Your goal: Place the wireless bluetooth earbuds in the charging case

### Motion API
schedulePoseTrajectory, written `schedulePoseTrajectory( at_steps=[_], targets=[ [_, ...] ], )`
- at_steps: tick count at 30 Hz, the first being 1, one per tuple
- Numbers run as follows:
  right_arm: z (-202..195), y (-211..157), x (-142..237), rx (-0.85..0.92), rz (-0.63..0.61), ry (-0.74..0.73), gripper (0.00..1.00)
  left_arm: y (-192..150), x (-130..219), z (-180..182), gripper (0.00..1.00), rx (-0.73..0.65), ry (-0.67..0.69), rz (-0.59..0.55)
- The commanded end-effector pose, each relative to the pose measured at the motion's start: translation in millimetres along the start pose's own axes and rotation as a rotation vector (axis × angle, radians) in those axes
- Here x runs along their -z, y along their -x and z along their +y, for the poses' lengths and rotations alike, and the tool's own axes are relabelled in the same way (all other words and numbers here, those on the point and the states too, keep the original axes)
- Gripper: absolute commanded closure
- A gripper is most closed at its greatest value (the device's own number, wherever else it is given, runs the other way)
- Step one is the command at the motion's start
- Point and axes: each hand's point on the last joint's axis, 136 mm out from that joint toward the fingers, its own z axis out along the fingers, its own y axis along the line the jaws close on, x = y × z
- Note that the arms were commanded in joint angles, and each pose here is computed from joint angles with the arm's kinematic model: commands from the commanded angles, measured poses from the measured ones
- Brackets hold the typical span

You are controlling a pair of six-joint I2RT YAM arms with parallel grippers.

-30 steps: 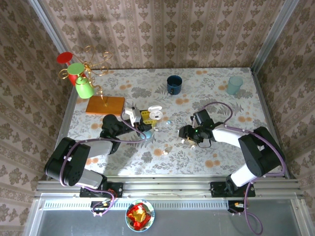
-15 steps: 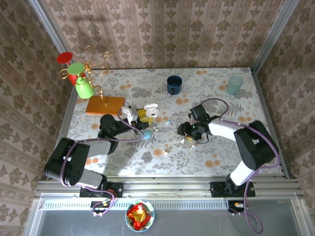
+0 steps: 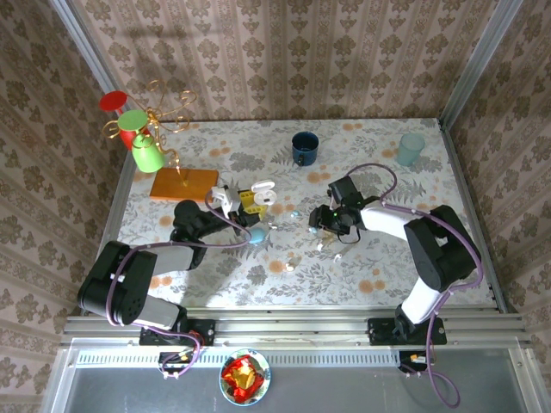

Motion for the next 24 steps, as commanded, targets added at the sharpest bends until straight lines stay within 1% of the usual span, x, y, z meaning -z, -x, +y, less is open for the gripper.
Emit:
schedulePoseTrajectory(
  at_steps=[1, 7, 10, 15, 20, 23, 24],
  targets=[
    [-1.9, 22.7, -0.2, 0.012, -0.070, -0.026, 0.48, 5.7, 3.0, 0.2, 0.66, -0.040, 0.000, -0.017],
    [9.4, 28.6, -4.7, 0.026, -0.050, 0.026, 0.49, 5.6, 4.1, 0.5, 0.66, -0.040, 0.003, -0.017],
    [10.4, 28.3, -4.3, 0.045, -0.042, 0.023, 0.48, 3.9, 5.1, 1.7, 0.66, -0.039, 0.008, -0.014],
    [-2.5, 28.5, 12.1, 0.182, -0.064, -0.142, 0.46, 2.7, 8.0, 5.6, 0.67, -0.043, 0.021, -0.011],
    [-16.5, 30.0, 28.5, 0.300, -0.096, -0.355, 0.47, 0.4, 16.0, 13.9, 0.67, -0.053, 0.054, -0.004],
    [-19.2, 32.7, 37.7, 0.375, -0.123, -0.507, 0.50, 0.0, 20.9, 17.3, 0.67, -0.058, 0.068, -0.002],
    [-16.7, 35.1, 38.7, 0.394, -0.134, -0.536, 0.51, -0.1, 22.4, 18.3, 0.67, -0.059, 0.074, -0.001]
  ],
)
